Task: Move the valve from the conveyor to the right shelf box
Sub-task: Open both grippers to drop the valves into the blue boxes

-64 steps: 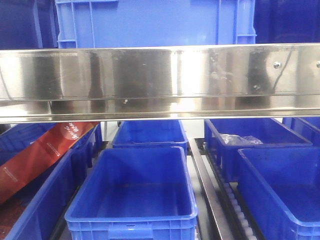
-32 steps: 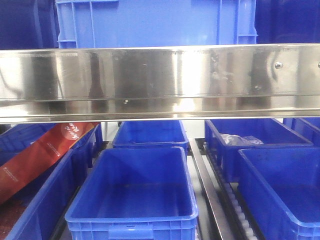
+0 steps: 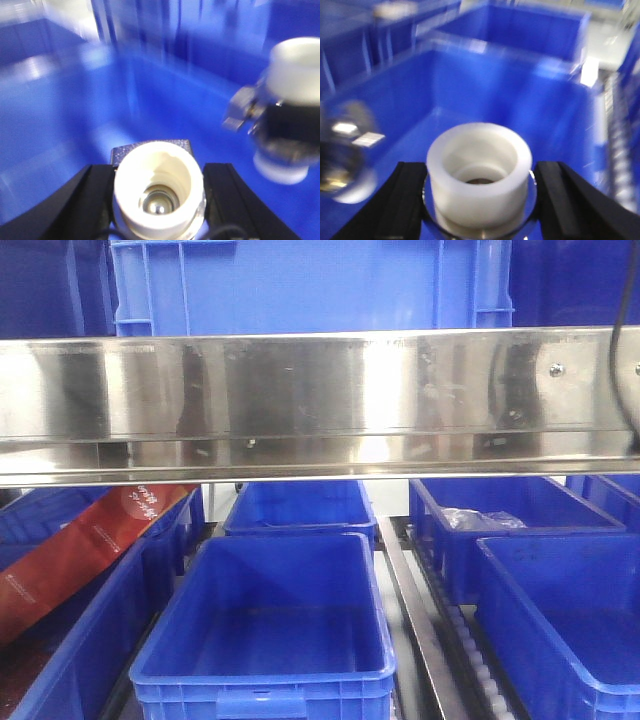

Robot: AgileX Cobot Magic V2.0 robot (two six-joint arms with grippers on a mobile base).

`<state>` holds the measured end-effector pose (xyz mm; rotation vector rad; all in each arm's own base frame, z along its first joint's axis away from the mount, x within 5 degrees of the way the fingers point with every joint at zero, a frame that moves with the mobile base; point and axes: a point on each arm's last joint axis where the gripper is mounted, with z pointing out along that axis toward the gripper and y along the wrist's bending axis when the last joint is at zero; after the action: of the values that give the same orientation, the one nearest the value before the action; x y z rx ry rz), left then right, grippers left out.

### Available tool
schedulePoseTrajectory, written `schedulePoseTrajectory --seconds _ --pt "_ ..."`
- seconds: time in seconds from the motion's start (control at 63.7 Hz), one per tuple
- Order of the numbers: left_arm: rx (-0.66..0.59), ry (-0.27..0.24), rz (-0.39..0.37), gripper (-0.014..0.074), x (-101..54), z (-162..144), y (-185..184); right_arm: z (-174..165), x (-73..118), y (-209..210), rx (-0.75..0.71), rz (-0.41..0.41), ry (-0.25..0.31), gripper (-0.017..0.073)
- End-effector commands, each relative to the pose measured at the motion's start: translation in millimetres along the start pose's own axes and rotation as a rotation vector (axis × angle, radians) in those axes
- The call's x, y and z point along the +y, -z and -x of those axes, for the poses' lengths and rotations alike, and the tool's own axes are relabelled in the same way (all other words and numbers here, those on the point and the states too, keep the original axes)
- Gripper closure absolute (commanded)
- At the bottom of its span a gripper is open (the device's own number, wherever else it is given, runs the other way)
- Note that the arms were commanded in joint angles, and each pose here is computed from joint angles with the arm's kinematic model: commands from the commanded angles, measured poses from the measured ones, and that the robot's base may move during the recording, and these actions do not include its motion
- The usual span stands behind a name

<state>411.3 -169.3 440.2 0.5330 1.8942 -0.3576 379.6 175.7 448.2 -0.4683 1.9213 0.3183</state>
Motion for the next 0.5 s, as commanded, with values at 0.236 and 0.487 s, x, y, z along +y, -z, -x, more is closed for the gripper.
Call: schedulePoseTrajectory --seconds 0.236,0.487 --pt "0.007 -0.002 0.015 0.0697 5.5 -14 -30 -16 -2.4 -41 0.013 -0.006 0.007 0.0674" --pt "0.031 0.016 0.025 0.0244 11.2 -16 -29 -20 -3.1 -43 0.045 -0.005 0.006 0.0175"
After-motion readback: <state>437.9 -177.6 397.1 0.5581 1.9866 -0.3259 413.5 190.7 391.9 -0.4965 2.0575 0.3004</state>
